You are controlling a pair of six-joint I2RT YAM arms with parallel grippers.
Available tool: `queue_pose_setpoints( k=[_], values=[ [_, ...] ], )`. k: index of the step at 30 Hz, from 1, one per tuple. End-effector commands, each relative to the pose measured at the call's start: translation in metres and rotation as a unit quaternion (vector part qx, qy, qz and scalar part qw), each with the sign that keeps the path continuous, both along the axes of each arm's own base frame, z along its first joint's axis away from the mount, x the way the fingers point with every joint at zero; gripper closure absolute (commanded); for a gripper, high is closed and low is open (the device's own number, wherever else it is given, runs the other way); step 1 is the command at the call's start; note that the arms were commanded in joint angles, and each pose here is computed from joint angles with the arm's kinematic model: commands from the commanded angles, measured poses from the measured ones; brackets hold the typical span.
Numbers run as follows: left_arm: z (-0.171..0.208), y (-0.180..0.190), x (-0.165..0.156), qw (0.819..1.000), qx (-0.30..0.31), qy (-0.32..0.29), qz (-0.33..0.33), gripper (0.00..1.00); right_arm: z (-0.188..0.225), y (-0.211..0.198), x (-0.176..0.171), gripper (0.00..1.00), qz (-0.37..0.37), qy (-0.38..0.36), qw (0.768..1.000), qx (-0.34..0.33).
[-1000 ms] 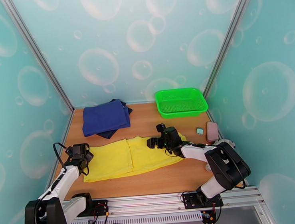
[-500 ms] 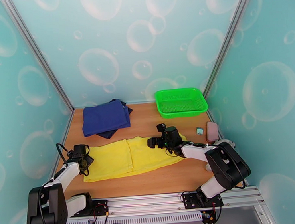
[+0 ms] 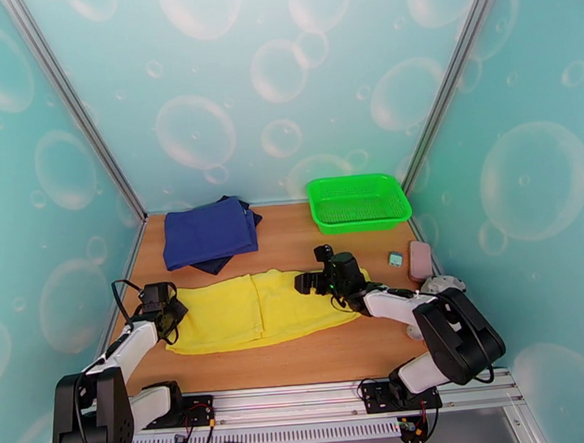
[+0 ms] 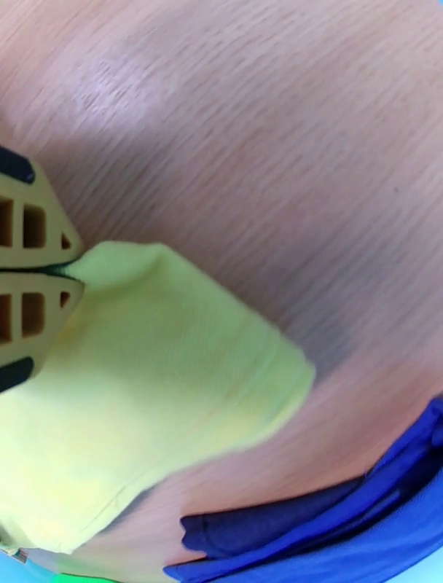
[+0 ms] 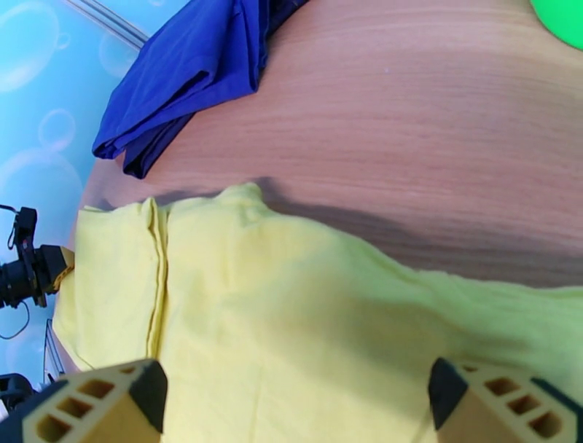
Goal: Fold and stack the trousers
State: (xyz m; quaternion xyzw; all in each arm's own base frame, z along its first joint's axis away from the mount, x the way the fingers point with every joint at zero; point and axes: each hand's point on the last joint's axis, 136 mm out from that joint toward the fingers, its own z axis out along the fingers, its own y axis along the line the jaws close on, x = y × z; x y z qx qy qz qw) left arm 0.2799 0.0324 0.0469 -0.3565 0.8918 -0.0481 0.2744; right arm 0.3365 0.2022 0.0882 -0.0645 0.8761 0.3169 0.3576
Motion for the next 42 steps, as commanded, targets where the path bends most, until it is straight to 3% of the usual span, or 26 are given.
queue_pose_setpoints(
  k=[1, 7, 10, 14, 23, 27, 35, 42],
  values=[
    [0.043, -0.002, 0.019, 0.999, 0.012, -0.034, -0.024, 1.00, 0.018, -0.010, 0.006, 0.01, -0.021, -0.050, 0.999, -0.004],
    [0.092, 0.013, 0.022, 0.996, 0.073, -0.030, -0.036, 1.00, 0.027, -0.037, 0.010, 0.01, -0.071, -0.064, 0.995, 0.005],
    [0.099, 0.026, 0.010, 0.994, 0.110, -0.001, -0.029, 1.00, 0.027, -0.053, 0.013, 0.01, -0.101, -0.060, 0.993, 0.015],
    [0.129, 0.035, 0.012, 0.991, 0.133, -0.023, -0.013, 1.00, 0.024, -0.065, 0.015, 0.01, -0.126, -0.048, 0.991, 0.019],
    [0.193, 0.066, 0.015, 0.979, 0.200, -0.039, 0.023, 1.00, 0.006, -0.081, 0.020, 0.01, -0.160, -0.006, 0.986, -0.037],
    [0.205, 0.082, 0.014, 0.974, 0.218, -0.042, 0.039, 1.00, -0.007, -0.073, 0.017, 0.01, -0.138, 0.021, 0.989, -0.053],
    [0.222, 0.089, 0.026, 0.974, 0.220, -0.049, 0.031, 1.00, -0.021, 0.001, 0.006, 0.01, -0.005, 0.032, 0.997, -0.064],
    [0.234, 0.028, 0.043, 0.982, 0.094, -0.160, -0.037, 1.00, -0.046, 0.007, 0.005, 0.07, 0.004, 0.075, 0.993, -0.094]
  ],
)
